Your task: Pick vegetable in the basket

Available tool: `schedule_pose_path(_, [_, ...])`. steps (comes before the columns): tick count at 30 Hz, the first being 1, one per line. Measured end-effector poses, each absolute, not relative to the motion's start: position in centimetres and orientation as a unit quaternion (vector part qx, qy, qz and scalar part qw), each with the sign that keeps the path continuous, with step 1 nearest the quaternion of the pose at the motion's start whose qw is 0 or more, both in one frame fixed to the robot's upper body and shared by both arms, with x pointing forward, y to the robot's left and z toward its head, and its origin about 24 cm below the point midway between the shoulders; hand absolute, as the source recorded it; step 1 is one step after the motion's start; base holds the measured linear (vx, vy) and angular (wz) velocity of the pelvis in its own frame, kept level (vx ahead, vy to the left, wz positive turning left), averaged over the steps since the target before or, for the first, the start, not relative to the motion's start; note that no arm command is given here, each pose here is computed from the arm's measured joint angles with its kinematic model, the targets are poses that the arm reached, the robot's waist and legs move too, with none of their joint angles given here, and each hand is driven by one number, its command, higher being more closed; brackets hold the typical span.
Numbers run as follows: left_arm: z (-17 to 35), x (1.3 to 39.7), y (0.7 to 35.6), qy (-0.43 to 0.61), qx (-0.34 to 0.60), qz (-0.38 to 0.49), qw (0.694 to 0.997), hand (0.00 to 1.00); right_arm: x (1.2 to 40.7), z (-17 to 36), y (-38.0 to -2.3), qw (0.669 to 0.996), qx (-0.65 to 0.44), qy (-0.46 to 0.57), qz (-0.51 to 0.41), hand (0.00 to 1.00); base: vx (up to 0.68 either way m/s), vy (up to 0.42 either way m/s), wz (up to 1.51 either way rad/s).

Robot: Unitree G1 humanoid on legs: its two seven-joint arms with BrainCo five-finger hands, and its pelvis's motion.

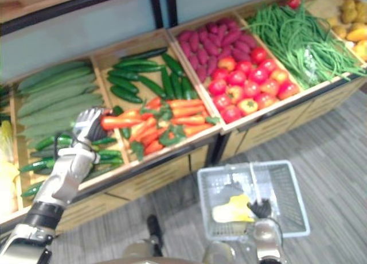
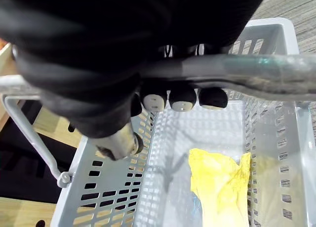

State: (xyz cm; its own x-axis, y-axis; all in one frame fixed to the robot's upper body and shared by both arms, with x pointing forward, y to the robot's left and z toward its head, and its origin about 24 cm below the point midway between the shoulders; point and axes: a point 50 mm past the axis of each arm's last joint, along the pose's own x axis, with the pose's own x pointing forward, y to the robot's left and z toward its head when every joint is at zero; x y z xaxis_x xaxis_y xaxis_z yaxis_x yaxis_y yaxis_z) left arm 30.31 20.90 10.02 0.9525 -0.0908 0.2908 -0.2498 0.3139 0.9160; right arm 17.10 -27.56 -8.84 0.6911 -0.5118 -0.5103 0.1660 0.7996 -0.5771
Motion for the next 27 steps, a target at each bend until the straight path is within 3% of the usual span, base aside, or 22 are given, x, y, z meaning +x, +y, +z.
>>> schedule_pose_path(12, [11.1,29.5,16.9,-0.221,0.560,-0.027,0.798,1.00,18.1,-7.8,-29.0,0.883,-0.284,0.332,-0.172,1.00,-0.01,0.002,-0.02])
schedule_pose_path(25, [10.5,27.9,10.7,-0.281,0.537,-0.180,0.775,1.00,19.1,-6.5,-29.2,0.890,-0.307,0.309,-0.136,1.00,-0.01,0.005,-0.04])
schedule_pose_path(27, [10.4,27.3,8.0,-0.301,0.514,-0.240,0.767,1.00,19.6,-6.0,-28.8,0.895,-0.314,0.297,-0.113,1.00,0.02,0.006,-0.05])
